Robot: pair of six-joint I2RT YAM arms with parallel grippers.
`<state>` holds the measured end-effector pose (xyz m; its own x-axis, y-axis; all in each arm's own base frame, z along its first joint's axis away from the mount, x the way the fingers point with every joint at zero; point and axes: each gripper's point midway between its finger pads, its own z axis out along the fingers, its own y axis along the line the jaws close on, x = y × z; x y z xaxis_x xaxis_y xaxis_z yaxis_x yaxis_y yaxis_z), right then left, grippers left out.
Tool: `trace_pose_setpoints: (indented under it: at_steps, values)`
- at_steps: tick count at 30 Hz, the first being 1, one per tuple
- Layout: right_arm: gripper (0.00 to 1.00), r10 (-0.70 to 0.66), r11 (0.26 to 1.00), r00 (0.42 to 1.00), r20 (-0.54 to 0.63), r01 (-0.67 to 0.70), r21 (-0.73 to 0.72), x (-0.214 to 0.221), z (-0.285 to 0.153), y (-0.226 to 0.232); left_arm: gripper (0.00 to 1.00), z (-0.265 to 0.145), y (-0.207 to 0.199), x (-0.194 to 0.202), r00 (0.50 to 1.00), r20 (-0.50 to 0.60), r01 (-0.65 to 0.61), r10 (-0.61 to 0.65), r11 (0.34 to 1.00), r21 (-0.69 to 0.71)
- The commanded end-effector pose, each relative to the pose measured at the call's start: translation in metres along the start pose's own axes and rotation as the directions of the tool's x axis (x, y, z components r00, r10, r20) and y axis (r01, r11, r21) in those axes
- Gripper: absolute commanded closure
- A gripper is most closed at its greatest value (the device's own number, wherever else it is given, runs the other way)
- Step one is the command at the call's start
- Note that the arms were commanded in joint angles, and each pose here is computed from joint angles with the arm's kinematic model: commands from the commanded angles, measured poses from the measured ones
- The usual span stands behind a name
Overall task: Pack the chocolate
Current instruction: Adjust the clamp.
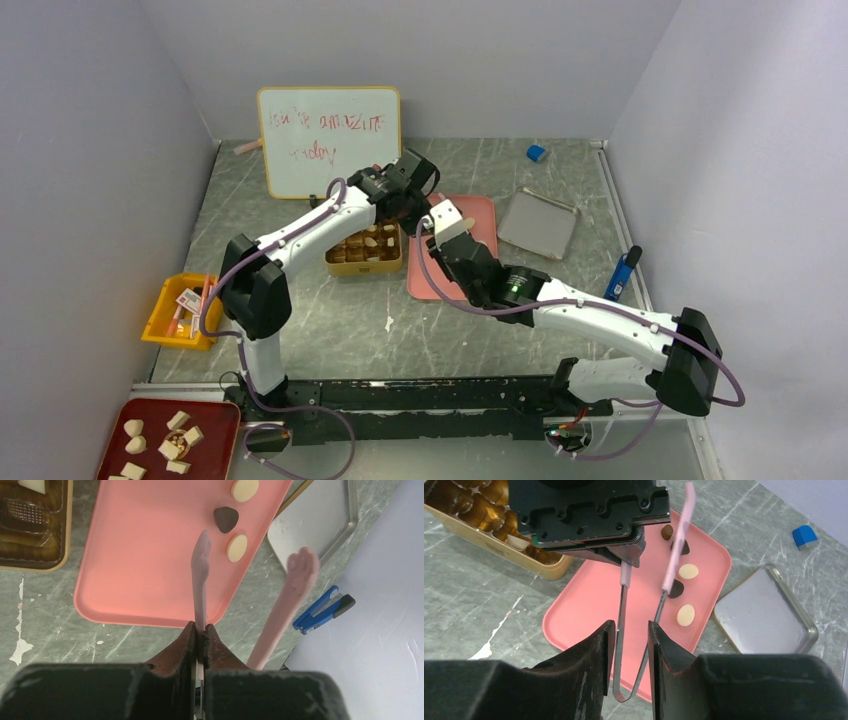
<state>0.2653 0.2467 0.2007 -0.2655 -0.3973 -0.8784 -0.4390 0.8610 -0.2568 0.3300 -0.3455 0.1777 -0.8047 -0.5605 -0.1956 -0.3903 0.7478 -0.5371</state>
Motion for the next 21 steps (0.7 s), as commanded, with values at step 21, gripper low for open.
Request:
trace_pose_setpoints:
  at_steps: [21]
  values:
    - [0.64,-0.037,0.999,0.999,0.011,0.036,0.023,0.006,-0.003,0.008,0.95,-0.032,-0.037,0.016,1.0,-0.01,0.005,-0.004,0.994,0.112]
